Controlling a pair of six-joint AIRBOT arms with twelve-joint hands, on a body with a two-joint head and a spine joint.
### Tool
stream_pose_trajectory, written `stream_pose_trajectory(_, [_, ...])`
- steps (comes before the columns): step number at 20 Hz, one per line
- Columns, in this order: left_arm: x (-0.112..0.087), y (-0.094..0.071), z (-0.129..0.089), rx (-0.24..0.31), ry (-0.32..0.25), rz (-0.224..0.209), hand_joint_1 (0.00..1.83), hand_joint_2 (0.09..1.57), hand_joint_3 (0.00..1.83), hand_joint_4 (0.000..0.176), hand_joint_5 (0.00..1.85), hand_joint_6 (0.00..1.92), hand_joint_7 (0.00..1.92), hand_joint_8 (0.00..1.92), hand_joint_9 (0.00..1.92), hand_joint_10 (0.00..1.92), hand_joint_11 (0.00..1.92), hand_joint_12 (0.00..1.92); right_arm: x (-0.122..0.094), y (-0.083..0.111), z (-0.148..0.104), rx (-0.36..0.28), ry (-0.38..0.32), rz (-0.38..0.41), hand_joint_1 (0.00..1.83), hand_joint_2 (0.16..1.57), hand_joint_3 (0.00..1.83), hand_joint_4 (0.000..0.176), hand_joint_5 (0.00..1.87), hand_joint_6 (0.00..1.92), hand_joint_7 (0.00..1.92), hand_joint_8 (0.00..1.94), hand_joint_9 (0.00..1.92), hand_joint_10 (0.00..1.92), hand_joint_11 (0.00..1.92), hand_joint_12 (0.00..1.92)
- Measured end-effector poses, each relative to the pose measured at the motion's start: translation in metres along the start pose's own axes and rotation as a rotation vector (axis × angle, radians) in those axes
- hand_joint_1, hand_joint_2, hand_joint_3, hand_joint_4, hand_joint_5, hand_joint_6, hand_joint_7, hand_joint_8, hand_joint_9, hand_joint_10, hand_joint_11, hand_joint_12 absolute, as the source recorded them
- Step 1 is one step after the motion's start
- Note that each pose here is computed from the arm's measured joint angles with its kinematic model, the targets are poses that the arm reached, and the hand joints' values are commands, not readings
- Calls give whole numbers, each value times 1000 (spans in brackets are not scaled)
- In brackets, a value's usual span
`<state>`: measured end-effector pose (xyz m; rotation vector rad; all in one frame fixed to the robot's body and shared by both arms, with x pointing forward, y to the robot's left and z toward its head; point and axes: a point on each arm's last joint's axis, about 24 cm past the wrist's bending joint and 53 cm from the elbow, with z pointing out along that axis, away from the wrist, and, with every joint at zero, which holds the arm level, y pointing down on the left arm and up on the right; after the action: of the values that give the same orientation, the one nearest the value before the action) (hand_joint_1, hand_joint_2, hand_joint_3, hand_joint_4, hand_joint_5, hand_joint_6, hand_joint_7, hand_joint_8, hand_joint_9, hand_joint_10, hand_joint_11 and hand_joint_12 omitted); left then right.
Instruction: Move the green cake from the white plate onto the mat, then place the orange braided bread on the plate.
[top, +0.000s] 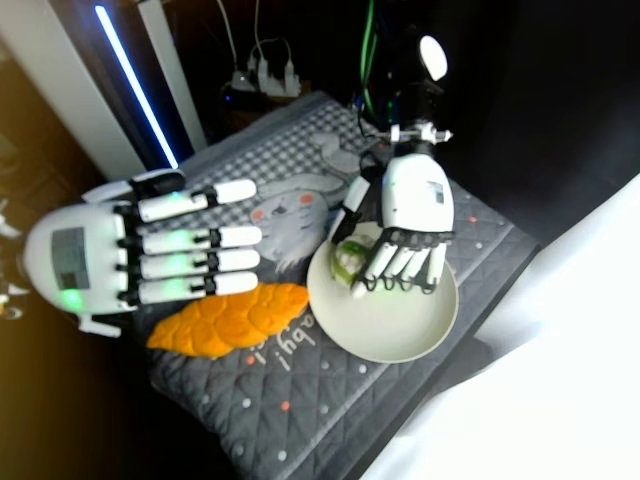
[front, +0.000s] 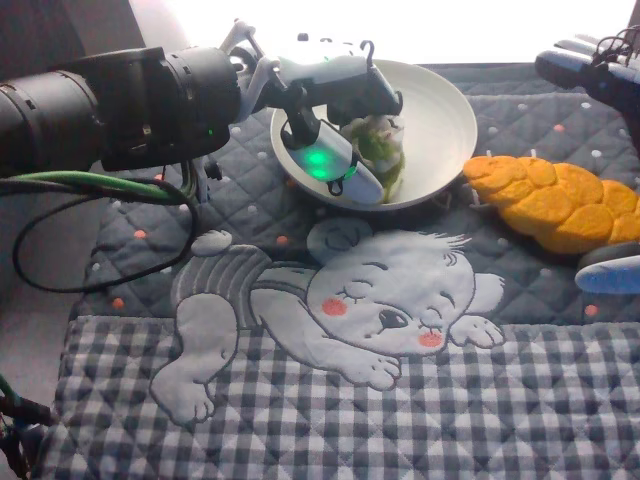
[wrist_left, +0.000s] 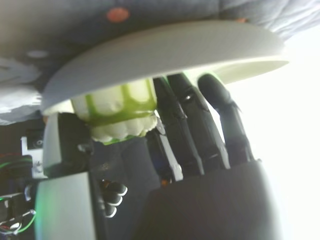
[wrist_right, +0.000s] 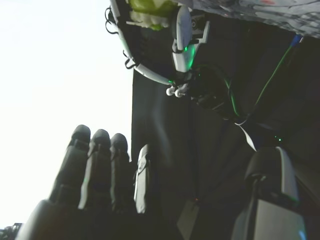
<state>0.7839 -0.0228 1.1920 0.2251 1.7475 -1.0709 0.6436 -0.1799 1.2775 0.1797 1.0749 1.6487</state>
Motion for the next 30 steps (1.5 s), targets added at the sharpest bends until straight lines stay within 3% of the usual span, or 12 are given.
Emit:
stream_pose_trajectory(3, [-5,3,-1,-4,-16,-26,1168,1177,0,45,860,1123,870,1216,655,1048,308,1725,1,0,0,0,1,2,684,738,6,176,134,1,93,2,38,2,66,59])
stream_pose_trajectory(6, [-27,5,-17,20,-57,-66,1147,1229,2,0,779,1188,772,1461,512,1603,265,1919,1,0,0,0,0,2,724,746,6,176,127,1,103,3,45,2,4,41])
stream_pose_trajectory(8, [-34,1,-25,38,-67,-71,1179,1215,0,0,814,1078,803,1477,490,1682,248,1921,1,0,0,0,0,2,744,731,0,176,141,5,112,4,77,12,33,57])
stream_pose_trajectory(12, [-46,-18,-50,121,-75,-82,1182,1175,0,0,884,1020,863,1326,537,1271,290,1679,0,-1,0,1,-5,4,784,734,0,172,117,0,90,0,38,0,15,63])
stream_pose_trajectory(14, [-44,-29,-64,165,-65,-80,1177,1164,0,47,910,1053,867,1211,605,1003,310,1473,-3,-2,0,5,-17,6,765,742,3,157,119,1,90,0,60,9,17,73])
stream_pose_trajectory(18, [-33,-35,-89,215,-33,-97,1227,1074,0,46,1082,781,1059,898,846,734,469,1378,-4,-2,0,5,-21,7,768,749,6,171,135,5,69,0,67,7,36,100])
stream_pose_trajectory(21, [-15,-37,-102,231,8,-104,1254,1028,0,17,1241,461,1144,810,964,731,643,1358,-3,-2,0,5,-21,9,770,752,3,159,138,4,101,11,85,11,27,111])
stream_pose_trajectory(22, [-10,-38,-105,238,18,-107,1256,1017,1,30,1262,442,1173,741,962,700,587,1352,-3,-2,0,6,-21,10,760,745,1,157,140,1,123,3,76,2,5,158])
stream_pose_trajectory(24, [0,-39,-107,248,38,-113,1257,1029,0,0,1227,469,1149,824,955,717,505,1322,-3,-2,0,6,-21,11,718,749,2,167,139,0,126,1,80,1,0,191])
stream_pose_trajectory(26, [14,-34,-109,238,66,-122,1258,1044,0,0,1230,448,1082,956,860,861,509,1435,-3,-2,0,6,-22,11,730,740,0,166,133,4,134,4,66,0,0,250])
stream_pose_trajectory(27, [19,-32,-110,232,76,-124,1255,1048,1,0,1218,473,1067,978,825,926,544,1449,-3,-2,0,6,-21,10,763,749,0,140,144,1,153,2,70,0,0,358])
stream_pose_trajectory(30, [31,-28,-111,222,100,-136,1259,1032,0,0,1264,412,1101,893,804,1071,517,1550,-3,-2,0,7,-24,12,727,736,0,124,146,0,170,1,67,0,0,436])
